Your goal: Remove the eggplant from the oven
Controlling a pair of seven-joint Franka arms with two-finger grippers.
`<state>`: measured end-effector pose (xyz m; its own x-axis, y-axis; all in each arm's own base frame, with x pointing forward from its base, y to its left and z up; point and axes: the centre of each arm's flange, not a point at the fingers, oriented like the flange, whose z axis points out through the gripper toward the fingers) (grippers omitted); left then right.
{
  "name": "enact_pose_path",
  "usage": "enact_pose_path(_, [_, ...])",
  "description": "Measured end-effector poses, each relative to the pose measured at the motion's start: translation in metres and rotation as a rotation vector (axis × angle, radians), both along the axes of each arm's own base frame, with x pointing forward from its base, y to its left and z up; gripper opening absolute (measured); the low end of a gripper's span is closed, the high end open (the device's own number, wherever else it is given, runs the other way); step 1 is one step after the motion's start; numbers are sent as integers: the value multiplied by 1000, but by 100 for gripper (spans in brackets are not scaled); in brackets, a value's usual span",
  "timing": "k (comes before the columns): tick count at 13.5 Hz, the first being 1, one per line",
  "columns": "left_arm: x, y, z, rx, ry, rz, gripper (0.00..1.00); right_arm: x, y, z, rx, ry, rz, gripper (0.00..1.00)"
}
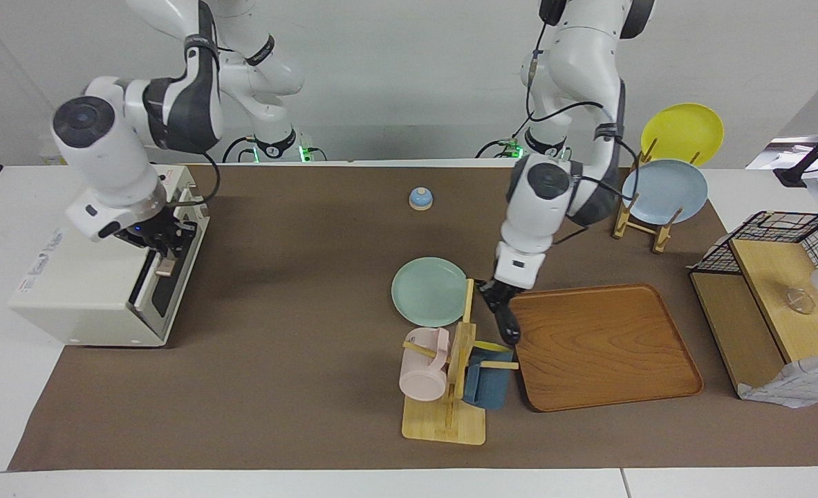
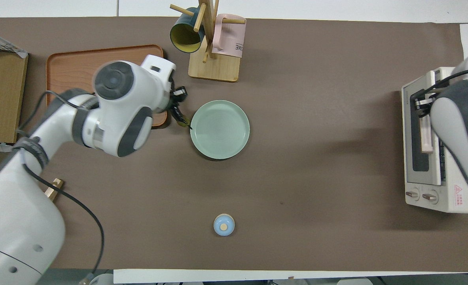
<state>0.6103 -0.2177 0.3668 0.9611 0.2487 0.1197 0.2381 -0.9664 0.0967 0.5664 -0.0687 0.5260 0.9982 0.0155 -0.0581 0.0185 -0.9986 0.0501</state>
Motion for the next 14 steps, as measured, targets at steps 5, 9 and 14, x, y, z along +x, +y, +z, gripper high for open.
enact_pose_path(5, [51,141,-22,71,-7,-246,29,-47,10,123,39,-14,-11,96])
enact_pose_path(9, [48,121,-49,67,17,-287,30,-44,-7,113,42,14,-42,100])
enact_pose_path(14, [44,144,-4,66,31,-255,85,-31,14,96,31,50,2,100])
